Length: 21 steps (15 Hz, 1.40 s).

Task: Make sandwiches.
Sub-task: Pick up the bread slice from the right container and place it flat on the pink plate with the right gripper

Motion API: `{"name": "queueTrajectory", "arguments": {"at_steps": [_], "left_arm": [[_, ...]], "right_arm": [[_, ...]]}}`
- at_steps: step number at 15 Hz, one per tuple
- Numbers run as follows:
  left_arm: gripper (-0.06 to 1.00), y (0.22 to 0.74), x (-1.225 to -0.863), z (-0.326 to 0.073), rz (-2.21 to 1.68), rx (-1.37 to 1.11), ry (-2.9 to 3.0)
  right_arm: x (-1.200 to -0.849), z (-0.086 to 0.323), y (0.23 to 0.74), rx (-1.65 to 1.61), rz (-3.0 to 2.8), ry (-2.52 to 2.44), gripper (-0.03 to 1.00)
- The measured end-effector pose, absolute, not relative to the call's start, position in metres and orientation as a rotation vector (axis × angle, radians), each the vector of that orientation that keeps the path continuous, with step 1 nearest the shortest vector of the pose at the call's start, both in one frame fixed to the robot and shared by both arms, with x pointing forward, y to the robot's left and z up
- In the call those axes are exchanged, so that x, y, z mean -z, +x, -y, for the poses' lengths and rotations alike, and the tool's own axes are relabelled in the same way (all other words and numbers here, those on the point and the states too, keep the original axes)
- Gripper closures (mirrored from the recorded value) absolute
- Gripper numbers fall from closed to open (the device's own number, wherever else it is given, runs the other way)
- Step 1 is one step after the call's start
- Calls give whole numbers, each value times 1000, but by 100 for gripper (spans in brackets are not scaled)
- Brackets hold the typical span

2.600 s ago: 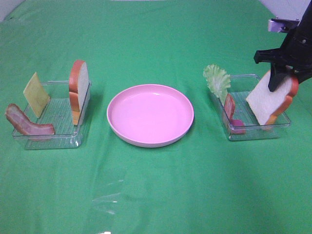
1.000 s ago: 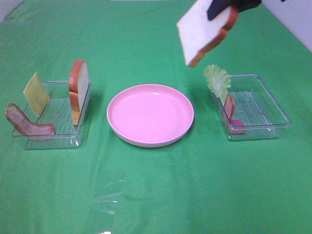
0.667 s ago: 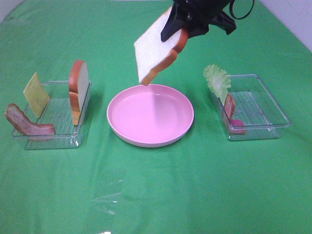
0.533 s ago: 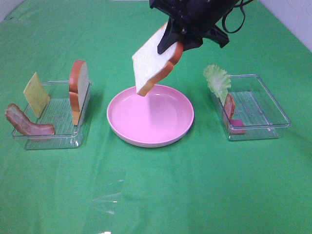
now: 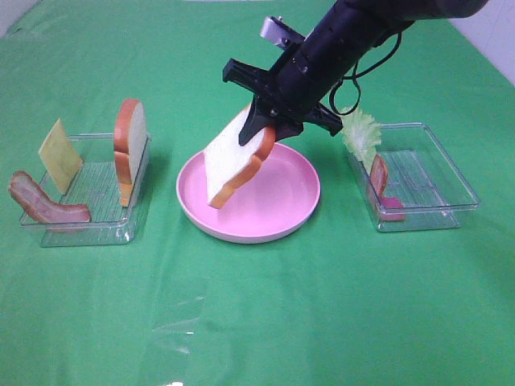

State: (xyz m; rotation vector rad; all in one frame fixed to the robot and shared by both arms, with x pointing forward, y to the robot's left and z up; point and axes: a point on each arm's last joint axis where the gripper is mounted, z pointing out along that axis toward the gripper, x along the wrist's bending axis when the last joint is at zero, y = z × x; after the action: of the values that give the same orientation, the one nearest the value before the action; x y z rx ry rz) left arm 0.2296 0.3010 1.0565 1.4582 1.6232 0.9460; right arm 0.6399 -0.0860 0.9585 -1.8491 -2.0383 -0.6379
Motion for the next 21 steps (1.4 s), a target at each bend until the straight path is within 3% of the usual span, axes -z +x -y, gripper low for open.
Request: {"name": "queueTrajectory", "arguments": {"at_steps": [11, 12, 13, 14, 17, 21], "left_arm": [[-5, 230, -1056, -301, -1623, -946, 1458], [-5, 230, -1056, -301, -1623, -946, 1458], [-5, 230, -1056, -301, -1623, -946, 1458], [-5, 230, -1056, -301, -1623, -946, 1458], [-5, 230, -1056, -301, -1623, -946, 1458], [-5, 230, -1056, -301, -1623, -946, 1458]], "right_arm": [[-924, 81, 648, 637, 2005, -1857, 73], [-924, 81, 648, 636, 2008, -1857, 65], [-924, 82, 648, 632, 2016, -1857, 50], [-923, 82, 648, 628, 2040, -1845, 16], [-923, 83, 646, 607, 2082, -1803, 1], [-933, 91, 646, 459, 2248, -1743, -1]]}}
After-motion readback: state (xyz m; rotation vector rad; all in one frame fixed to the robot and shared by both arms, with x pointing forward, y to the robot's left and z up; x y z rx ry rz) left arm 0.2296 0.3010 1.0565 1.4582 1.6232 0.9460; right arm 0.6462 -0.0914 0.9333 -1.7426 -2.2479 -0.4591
